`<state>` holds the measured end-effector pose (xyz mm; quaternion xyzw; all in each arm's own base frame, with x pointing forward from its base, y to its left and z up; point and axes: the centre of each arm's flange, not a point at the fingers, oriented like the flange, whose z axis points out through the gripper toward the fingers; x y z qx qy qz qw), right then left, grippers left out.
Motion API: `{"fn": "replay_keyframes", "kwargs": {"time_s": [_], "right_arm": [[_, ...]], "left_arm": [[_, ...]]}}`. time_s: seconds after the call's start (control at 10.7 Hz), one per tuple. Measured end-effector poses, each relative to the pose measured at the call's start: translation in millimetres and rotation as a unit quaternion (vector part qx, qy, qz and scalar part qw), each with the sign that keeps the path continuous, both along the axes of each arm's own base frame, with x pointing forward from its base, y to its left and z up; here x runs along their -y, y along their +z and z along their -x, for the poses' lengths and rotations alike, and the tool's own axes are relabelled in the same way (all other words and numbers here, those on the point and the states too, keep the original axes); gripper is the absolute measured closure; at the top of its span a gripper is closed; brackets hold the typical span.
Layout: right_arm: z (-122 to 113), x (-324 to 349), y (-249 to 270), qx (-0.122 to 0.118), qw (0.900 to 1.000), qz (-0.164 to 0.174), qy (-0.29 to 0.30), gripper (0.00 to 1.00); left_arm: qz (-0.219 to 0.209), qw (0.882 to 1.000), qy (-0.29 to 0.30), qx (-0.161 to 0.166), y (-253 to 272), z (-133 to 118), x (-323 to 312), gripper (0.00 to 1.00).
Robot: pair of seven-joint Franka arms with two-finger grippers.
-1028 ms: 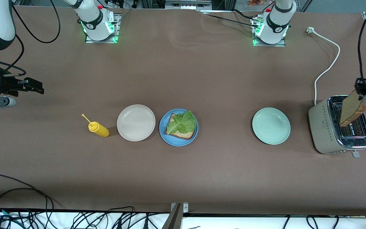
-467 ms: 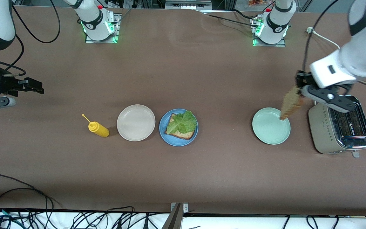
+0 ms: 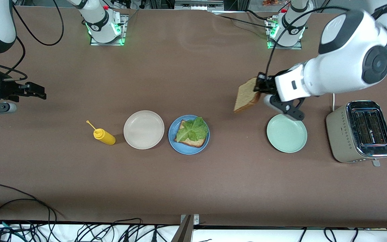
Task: Make sandwich in blue plate with both arms
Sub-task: 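Lift the bread slice out and carry it to the blue plate, then lay the bread slice on the lettuce and open the left gripper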
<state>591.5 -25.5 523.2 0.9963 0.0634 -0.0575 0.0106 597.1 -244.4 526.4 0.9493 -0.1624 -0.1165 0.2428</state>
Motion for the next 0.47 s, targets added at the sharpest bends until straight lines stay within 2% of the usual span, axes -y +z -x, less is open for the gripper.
{"fn": "replay_keyframes", "kwargs": {"time_s": [0.19,0.47], "right_arm": [[0,0,0,0.0,1.0,0.0,0.0,0.0],[0,0,0,-0.001,1.0,0.0,0.0,0.0]], "left_arm": [[0.06,0.998,0.011,-0.008,-27,-8,42,0.91],[0.133,0.991,0.033,0.005,-60,-14,103,0.91]]}}
